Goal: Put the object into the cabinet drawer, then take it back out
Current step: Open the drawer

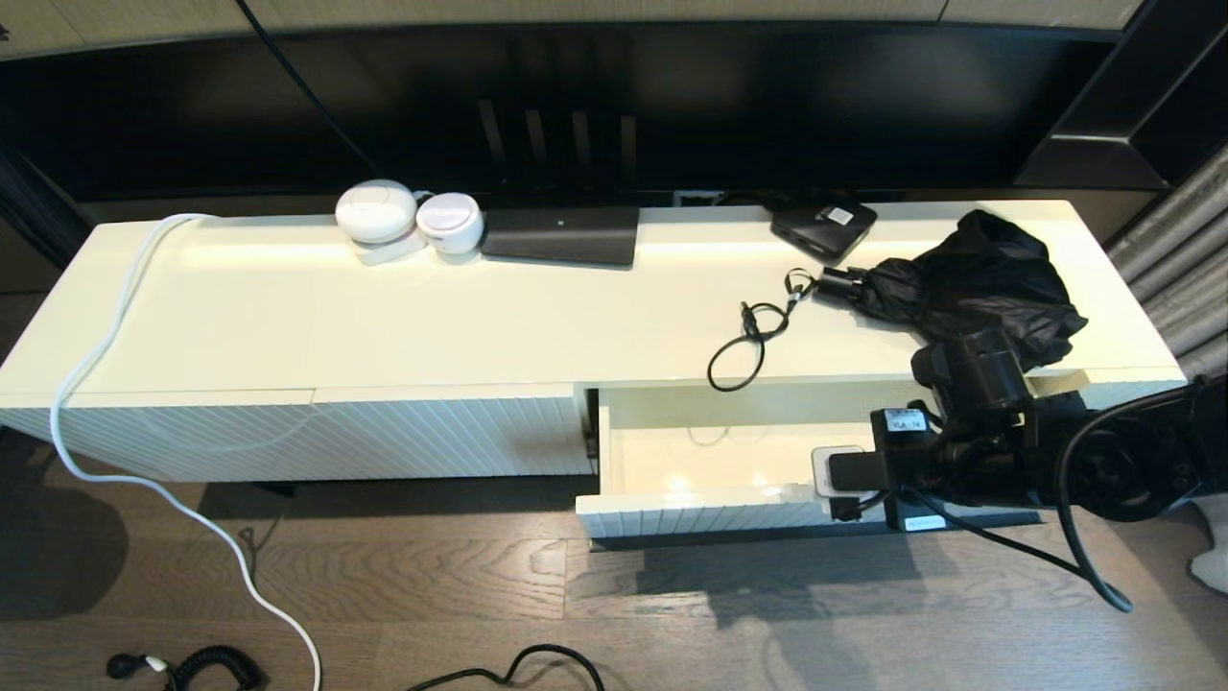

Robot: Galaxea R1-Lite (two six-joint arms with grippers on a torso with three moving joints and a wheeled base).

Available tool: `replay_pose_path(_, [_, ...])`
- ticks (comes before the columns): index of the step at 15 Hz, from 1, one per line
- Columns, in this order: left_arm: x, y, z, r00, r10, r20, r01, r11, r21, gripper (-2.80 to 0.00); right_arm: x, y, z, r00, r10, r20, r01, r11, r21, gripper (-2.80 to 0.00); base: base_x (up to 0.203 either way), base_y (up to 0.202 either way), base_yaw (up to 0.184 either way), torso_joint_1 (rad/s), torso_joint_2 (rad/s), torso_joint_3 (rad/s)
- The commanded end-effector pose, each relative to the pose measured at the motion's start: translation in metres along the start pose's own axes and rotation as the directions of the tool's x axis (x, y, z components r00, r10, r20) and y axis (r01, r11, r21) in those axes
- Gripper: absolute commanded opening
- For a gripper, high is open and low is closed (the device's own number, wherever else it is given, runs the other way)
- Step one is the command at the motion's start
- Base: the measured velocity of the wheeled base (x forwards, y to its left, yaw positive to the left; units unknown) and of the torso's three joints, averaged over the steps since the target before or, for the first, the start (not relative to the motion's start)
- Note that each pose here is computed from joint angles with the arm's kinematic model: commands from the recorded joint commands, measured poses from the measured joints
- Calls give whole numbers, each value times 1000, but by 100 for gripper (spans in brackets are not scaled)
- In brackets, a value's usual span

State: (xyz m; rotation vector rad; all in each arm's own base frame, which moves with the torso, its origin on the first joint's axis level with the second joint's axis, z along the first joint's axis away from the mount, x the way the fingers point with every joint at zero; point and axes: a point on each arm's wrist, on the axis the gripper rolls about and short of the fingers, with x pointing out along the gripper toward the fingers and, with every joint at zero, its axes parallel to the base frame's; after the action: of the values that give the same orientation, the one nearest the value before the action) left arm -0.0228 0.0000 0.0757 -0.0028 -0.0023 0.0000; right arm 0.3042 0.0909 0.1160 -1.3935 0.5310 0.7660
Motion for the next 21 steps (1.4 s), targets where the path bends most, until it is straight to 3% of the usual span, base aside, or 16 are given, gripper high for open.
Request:
replay_pose_path(1, [0,0,0,1000,0,-1,0,1000,0,-280,0,7,-1,999,33,-6,-33,999,-9,-280,0,0,0,0,0,0])
replay_pose_path(8, [0,0,0,1000,0,-1,0,1000,0,-280,1,16,10,998,63,16,-62,998,-22,-280,0,0,0,0,0,0])
replay_pose_path(14, [0,0,0,1000,0,1,0,1000,0,-280,6,16,34,999,45,11,-46,999,18,-280,0,0,0,0,0,0])
replay_pose_path(21, [0,0,0,1000,0,-1,0,1000,0,-280,-5,24,32,998,55,8,-56,998,13,-280,0,0,0,0,0,0])
